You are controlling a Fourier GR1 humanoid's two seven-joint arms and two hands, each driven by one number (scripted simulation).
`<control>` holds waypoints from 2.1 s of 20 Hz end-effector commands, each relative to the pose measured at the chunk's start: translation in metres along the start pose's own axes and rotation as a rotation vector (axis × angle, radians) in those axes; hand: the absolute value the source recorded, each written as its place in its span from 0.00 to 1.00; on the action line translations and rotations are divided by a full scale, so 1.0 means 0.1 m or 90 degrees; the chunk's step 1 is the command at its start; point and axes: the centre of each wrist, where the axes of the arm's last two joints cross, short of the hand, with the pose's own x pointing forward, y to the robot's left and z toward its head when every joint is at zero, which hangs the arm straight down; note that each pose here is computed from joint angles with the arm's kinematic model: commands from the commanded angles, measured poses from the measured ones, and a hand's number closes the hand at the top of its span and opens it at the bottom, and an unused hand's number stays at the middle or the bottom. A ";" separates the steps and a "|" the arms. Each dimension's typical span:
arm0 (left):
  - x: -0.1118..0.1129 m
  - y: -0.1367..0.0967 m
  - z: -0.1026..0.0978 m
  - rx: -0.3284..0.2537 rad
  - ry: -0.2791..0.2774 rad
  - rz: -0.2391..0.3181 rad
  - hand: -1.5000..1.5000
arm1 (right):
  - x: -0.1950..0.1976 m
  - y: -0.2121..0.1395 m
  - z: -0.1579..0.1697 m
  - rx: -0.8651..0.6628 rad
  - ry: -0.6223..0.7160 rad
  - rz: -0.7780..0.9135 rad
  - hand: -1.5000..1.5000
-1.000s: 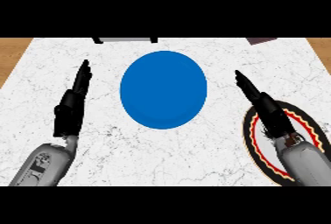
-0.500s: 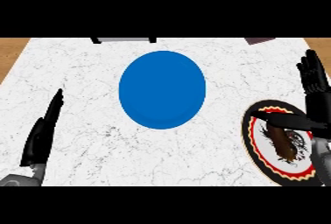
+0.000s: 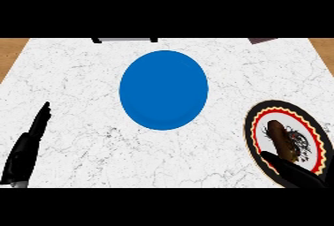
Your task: Pick the sweet potato from the plate and place it in the plate
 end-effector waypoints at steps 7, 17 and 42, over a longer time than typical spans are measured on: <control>0.08 -0.04 -0.04 -0.009 -0.013 -0.002 0.50 | 0.36 -0.49 0.20 0.186 0.137 0.260 0.00; -0.08 0.00 0.16 -0.022 -0.020 -0.007 0.50 | 0.58 -0.50 -0.22 0.266 0.321 0.436 0.00; -0.01 -0.13 -0.12 -0.018 -0.005 0.006 0.50 | -0.30 -0.25 -0.78 0.522 0.471 0.551 0.00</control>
